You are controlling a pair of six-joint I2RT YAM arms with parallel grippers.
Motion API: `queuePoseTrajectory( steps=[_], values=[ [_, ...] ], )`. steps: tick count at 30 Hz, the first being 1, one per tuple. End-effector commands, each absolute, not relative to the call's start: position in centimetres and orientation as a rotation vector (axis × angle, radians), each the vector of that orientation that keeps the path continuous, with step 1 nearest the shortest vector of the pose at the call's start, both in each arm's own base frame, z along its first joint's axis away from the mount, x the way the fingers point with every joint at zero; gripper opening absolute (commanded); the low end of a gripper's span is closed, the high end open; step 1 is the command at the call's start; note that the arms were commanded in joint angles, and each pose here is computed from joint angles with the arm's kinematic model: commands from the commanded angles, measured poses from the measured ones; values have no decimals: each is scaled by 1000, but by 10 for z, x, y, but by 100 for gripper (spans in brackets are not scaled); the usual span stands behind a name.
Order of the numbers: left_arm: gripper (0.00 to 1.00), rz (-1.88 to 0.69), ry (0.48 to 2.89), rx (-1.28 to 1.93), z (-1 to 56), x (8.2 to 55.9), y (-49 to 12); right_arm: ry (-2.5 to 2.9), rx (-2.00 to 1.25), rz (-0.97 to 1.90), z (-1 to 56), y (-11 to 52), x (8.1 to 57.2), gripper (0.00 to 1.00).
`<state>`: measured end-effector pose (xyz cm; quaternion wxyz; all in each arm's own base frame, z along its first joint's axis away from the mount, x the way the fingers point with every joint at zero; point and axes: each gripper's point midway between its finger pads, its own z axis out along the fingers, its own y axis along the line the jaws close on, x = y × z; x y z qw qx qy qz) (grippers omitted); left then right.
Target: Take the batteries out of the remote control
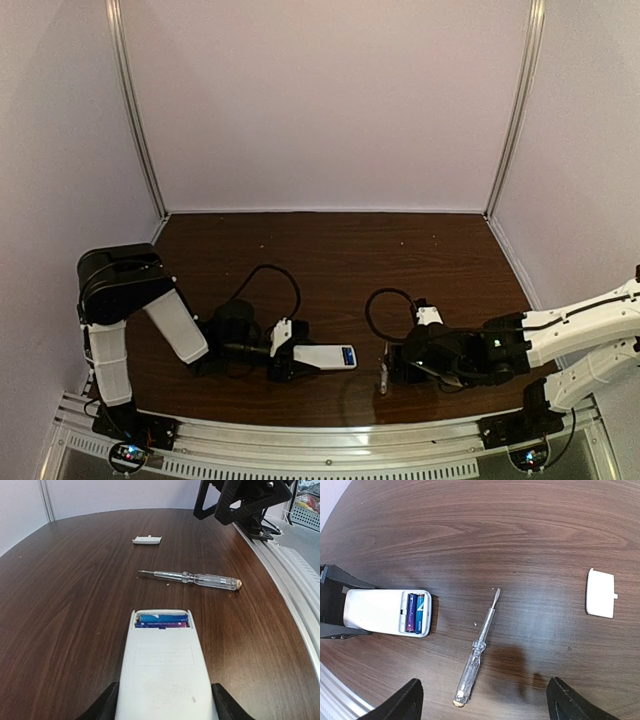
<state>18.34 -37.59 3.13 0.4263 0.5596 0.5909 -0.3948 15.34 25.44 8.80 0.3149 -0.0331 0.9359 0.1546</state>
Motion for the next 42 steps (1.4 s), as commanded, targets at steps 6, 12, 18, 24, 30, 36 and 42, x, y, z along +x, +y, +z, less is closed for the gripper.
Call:
queuePoseTrajectory(
  steps=[6,12,18,24,30,36,42],
  values=[
    [59,-920,1533,1424,14,185,-369,2468,-113,392,81,257,149,86],
    [76,-885,1547,1421,12,187,-365,2476,-123,384,77,259,145,86],
    [87,-878,1542,1416,16,187,-363,2483,-129,377,73,261,144,87],
    [97,-880,1509,1380,36,185,-360,2489,-133,382,70,266,140,87],
    [97,-845,1487,1318,61,190,-353,2496,-155,368,66,278,130,86],
    [97,-770,1497,1222,81,203,-345,2503,-163,295,54,287,127,83],
    [97,-760,1482,1194,89,203,-339,2514,-149,223,38,292,128,69]
  ],
)
